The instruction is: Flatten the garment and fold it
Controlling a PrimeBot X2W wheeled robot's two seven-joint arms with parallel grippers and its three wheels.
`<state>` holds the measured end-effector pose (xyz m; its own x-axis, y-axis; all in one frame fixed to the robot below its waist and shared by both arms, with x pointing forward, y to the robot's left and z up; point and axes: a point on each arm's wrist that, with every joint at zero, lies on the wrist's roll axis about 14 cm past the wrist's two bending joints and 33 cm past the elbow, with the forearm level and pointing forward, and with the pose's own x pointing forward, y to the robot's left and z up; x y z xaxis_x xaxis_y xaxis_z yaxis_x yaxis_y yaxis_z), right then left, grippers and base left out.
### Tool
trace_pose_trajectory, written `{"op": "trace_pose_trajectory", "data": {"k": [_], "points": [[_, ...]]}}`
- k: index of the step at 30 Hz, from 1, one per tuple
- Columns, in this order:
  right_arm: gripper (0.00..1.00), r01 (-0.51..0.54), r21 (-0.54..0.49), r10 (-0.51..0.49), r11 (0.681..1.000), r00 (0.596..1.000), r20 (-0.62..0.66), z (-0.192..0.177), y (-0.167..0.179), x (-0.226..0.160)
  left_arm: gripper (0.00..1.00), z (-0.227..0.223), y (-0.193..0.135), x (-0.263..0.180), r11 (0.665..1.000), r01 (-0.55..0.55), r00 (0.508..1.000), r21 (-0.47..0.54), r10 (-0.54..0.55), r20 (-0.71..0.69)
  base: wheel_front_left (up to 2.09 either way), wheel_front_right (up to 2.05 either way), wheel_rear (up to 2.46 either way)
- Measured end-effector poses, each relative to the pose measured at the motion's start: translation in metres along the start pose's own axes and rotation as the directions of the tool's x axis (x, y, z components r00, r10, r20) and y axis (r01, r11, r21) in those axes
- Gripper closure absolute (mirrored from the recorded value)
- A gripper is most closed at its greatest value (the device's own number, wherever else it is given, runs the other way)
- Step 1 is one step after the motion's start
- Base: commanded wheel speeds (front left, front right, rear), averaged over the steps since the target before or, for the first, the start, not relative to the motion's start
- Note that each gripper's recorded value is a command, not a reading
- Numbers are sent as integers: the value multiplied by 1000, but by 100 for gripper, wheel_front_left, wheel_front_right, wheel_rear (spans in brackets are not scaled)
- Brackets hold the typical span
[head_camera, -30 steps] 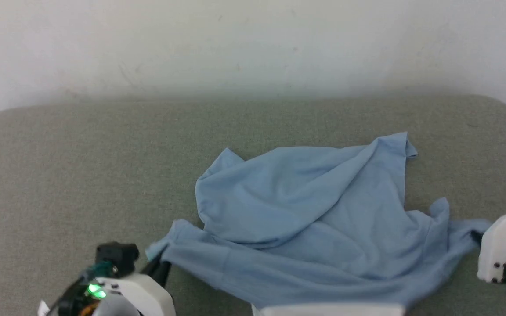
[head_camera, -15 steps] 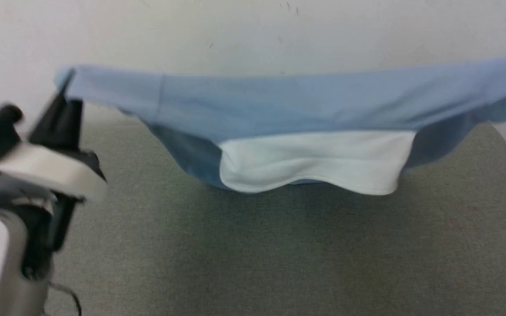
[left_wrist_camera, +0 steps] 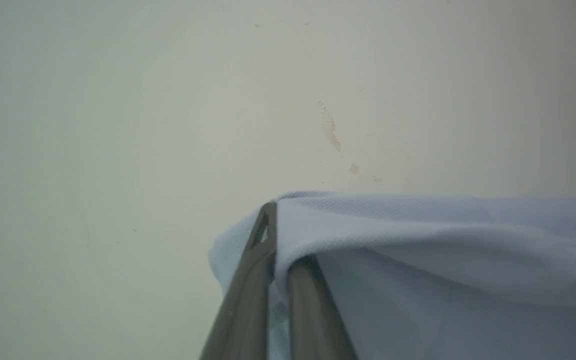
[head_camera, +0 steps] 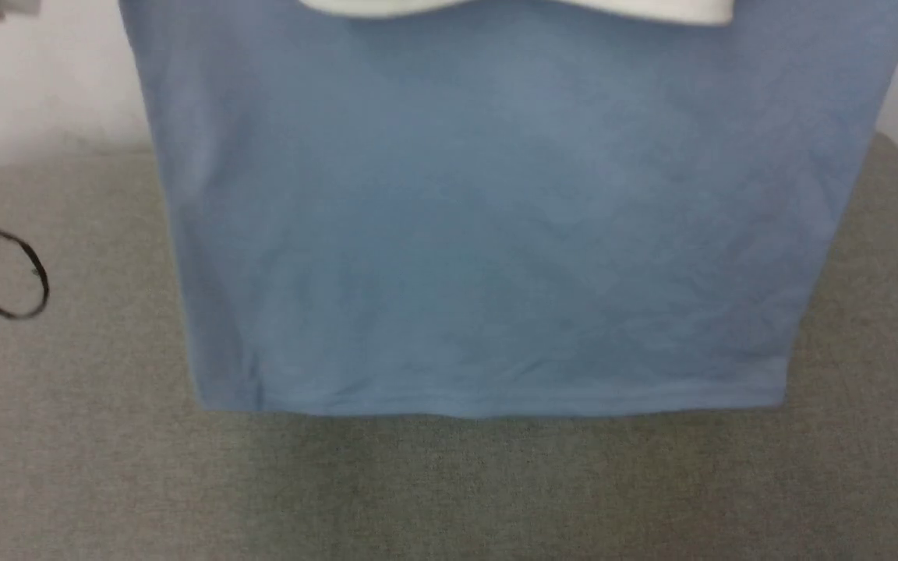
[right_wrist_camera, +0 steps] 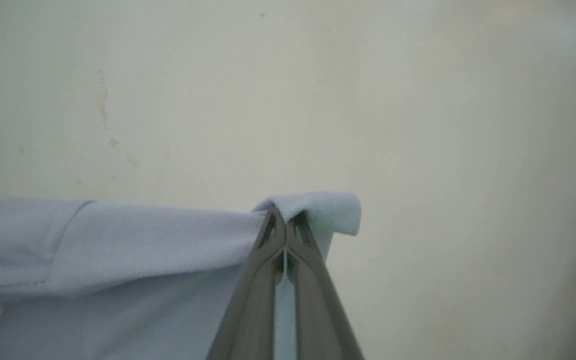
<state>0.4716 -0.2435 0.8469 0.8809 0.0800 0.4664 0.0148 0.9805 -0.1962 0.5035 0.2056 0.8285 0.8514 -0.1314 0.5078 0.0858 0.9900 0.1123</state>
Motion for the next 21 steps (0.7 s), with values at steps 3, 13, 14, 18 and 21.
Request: {"op": "trace_pose_trajectory", "data": {"k": [3,13,14,18,21], "points": [[100,-12,-5,11,1000,1000,-23,-21,4,27,100,-24,6,25,1000,-11,999,23,11,-30,0,0,0],[100,-63,-4,62,998,996,-66,-99,34,90,100,-113,24,76,998,-59,993,37,62,-101,0,0,0],[100,-75,-1,75,997,994,-81,-111,40,92,100,-125,23,78,998,-56,991,38,60,-120,0,0,0],[100,-122,26,125,992,977,-174,-164,65,92,100,-177,18,74,998,-53,976,21,56,-210,0,0,0],[100,-146,56,155,988,958,-241,-198,81,85,100,-211,15,65,999,-54,959,2,52,-277,0,0,0]]}}
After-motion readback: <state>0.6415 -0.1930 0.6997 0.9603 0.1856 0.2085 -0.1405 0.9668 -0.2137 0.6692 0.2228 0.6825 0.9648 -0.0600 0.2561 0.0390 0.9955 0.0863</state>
